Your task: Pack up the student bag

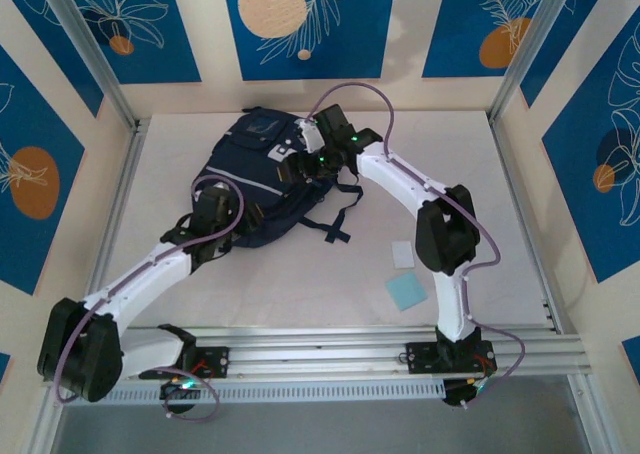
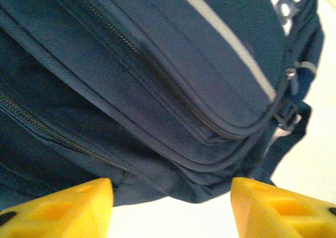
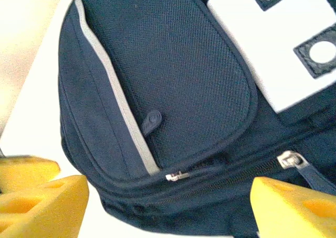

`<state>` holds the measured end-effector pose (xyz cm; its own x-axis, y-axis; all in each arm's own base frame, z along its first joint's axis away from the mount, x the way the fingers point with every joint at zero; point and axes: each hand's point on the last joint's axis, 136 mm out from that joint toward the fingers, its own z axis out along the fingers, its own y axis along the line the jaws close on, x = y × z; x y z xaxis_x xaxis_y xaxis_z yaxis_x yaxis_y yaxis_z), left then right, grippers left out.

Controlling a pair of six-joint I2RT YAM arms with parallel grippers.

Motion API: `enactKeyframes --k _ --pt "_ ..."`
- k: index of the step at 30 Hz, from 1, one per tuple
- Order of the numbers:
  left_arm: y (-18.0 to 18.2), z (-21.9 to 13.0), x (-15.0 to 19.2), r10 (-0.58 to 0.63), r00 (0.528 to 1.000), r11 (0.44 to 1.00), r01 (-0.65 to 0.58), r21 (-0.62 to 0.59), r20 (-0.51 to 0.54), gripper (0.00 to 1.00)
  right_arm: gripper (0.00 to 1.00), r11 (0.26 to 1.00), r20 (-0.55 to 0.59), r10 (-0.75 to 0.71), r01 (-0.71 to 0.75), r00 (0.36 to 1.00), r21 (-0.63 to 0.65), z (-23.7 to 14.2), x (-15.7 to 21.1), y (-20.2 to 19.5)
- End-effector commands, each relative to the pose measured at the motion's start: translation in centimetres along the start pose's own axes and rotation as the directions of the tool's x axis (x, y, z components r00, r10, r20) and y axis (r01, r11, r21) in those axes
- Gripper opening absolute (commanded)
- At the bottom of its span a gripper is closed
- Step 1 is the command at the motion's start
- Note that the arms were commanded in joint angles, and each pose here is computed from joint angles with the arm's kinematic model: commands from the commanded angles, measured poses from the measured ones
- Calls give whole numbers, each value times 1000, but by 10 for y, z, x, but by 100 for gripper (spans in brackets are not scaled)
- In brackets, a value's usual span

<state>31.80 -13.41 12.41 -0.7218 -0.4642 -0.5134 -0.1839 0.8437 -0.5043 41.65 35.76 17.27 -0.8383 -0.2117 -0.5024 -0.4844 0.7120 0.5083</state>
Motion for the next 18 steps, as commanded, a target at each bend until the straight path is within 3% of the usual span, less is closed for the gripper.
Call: enactKeyframes --k 1,3,6,18 --pt "10 16 8 106 993 994 -108 -33 -55 42 81 990 -8 119 -119 993 -71 19 -4 10" --pt "12 27 13 124 989 991 -127 -33 -76 27 81 988 -19 144 -145 989 -58 27 0 7" --pt "14 39 20 133 987 990 -136 -24 -94 19 81 985 -19 172 -172 985 -25 35 7 2" --pt "-7 65 37 115 987 988 -103 112 -113 17 79 961 -134 229 -245 964 -126 62 47 31"
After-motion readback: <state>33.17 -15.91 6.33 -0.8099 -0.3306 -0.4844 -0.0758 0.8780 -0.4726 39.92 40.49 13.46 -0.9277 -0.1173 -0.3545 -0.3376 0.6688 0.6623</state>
